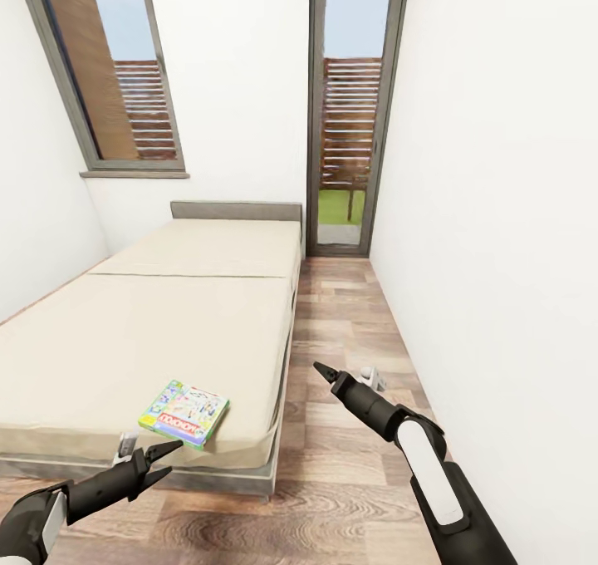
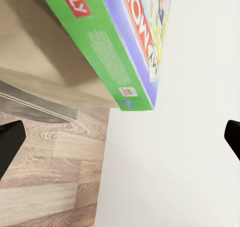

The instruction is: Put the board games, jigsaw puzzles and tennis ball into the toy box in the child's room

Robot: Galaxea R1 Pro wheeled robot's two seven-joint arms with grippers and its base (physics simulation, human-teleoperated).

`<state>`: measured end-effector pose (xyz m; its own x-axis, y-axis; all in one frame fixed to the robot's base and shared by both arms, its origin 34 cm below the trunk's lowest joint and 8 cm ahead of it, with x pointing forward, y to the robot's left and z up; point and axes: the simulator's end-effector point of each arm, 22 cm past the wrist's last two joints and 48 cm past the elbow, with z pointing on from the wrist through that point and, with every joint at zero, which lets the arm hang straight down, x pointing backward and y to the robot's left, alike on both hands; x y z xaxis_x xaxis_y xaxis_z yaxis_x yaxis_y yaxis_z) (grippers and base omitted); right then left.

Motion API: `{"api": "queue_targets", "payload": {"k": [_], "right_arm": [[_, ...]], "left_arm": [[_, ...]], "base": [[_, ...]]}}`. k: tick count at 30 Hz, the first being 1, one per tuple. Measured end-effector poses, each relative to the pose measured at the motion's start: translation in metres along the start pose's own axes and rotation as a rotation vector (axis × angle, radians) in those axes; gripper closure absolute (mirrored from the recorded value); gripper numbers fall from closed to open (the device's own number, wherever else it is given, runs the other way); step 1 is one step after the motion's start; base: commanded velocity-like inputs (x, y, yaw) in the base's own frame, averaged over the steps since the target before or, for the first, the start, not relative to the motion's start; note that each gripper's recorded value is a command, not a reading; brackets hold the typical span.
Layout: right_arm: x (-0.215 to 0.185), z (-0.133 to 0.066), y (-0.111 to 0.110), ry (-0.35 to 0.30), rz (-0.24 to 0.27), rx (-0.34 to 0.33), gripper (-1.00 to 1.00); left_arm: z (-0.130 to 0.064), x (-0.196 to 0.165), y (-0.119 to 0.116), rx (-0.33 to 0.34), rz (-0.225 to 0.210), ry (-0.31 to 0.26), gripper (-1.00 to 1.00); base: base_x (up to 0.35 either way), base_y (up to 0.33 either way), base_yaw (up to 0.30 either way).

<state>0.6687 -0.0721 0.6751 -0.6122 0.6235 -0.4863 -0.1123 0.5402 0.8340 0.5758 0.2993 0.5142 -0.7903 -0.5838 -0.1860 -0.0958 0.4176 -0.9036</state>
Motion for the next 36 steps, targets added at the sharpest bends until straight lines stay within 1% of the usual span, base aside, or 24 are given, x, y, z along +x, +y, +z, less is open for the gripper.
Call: {"api": "queue_targets", "payload": {"k": [17,25,36], "right_arm": [[0.0001,0.0002,0.0036,-0.001,-0.005,-0.009,-1.0],[0.0003,0.0004,0.0042,-0.001,-0.004,-0.011,-1.0],[0.001,0.0009,0.0049,0.0,-0.004,-0.011,-1.0]], "left_arm": [[0.0006,0.0005,0.0,0.0,-0.002,0.0,-1.0],[0.0007,0.0007,0.0,0.001,-0.003,0.0,-1.0],[0.0001,0.0002,0.0004,0.0,-0.002,0.0,-1.0]], "base": [[0.03,-0.002,0.0],[0.118,-0.078,0.0],[0.037,-0.025,0.0]]}}
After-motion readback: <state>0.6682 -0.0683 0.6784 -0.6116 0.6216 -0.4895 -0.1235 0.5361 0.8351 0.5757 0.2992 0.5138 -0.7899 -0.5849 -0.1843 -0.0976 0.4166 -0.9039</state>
